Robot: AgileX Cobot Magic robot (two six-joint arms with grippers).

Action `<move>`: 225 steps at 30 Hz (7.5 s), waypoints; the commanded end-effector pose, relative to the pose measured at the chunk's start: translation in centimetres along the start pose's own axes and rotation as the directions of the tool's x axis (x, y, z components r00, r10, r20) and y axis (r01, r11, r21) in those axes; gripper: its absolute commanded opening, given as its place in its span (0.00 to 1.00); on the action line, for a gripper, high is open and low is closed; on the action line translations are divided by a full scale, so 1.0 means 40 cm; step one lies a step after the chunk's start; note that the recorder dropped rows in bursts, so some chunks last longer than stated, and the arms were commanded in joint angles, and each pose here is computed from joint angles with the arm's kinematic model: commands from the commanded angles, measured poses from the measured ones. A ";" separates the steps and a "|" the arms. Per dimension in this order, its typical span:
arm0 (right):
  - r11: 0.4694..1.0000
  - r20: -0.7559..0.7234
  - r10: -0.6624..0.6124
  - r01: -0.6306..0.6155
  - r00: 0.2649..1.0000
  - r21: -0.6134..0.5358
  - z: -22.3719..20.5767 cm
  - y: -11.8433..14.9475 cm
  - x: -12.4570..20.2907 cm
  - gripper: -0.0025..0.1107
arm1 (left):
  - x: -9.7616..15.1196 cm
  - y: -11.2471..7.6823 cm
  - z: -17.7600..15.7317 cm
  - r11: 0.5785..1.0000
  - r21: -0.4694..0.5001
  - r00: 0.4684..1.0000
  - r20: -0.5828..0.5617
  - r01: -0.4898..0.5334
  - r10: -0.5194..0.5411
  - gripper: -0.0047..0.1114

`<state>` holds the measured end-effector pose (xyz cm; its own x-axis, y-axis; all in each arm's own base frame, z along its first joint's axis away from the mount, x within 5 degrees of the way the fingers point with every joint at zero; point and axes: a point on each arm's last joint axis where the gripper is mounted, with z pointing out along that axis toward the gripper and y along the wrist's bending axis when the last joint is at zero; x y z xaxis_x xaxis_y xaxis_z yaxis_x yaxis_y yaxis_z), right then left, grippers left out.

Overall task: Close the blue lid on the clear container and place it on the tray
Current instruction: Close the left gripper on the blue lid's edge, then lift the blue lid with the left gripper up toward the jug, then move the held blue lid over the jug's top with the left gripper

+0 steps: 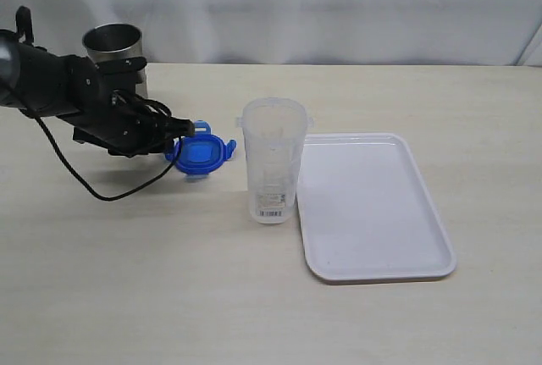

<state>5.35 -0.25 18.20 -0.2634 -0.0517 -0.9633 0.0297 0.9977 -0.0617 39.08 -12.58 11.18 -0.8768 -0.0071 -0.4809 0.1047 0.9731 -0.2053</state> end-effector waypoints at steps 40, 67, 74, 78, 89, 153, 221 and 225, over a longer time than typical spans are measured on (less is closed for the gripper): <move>1.000 0.005 -0.001 0.001 1.000 -0.002 0.000 0.000 0.000 0.06 | 0.002 -0.039 0.052 0.999 0.014 0.993 0.115 0.032 -0.033 0.25; 1.000 0.005 -0.001 0.001 1.000 -0.002 0.000 0.000 0.000 0.06 | 0.026 -0.032 0.080 0.999 0.006 0.997 0.059 0.043 -0.043 0.25; 1.000 0.005 -0.001 0.001 1.000 -0.002 0.000 0.000 0.000 0.06 | 0.028 -0.031 0.082 1.000 0.001 0.998 0.056 0.011 -0.011 0.13; 1.000 0.005 -0.001 0.001 1.000 -0.002 0.000 0.000 0.000 0.06 | 0.033 -0.032 0.082 1.000 0.000 0.999 0.034 -0.023 0.023 0.04; 1.000 0.005 -0.001 0.001 1.000 -0.002 0.000 0.000 0.000 0.06 | 0.006 -0.048 0.002 0.986 0.005 0.986 0.012 -0.164 0.164 0.04; 1.000 0.005 -0.001 0.001 1.000 -0.002 0.000 0.000 0.000 0.06 | -0.018 -0.401 -0.464 0.092 -0.398 -0.079 0.393 -0.913 0.916 0.04; 1.000 0.005 -0.001 0.001 1.000 -0.002 0.000 0.000 0.000 0.06 | 0.127 -0.397 -0.313 0.023 -0.800 -0.315 0.262 -0.599 0.912 0.04; 1.000 0.005 -0.001 0.001 1.000 -0.002 0.000 0.000 0.000 0.06 | 0.128 -0.398 -0.313 0.018 -0.802 -0.322 0.261 -0.597 0.910 0.04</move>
<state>5.35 -0.25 18.20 -0.2634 -0.0517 -0.9633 0.0297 0.9977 -0.0617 27.13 -25.29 22.58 0.5031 0.8269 -0.2512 0.1593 0.1969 0.9674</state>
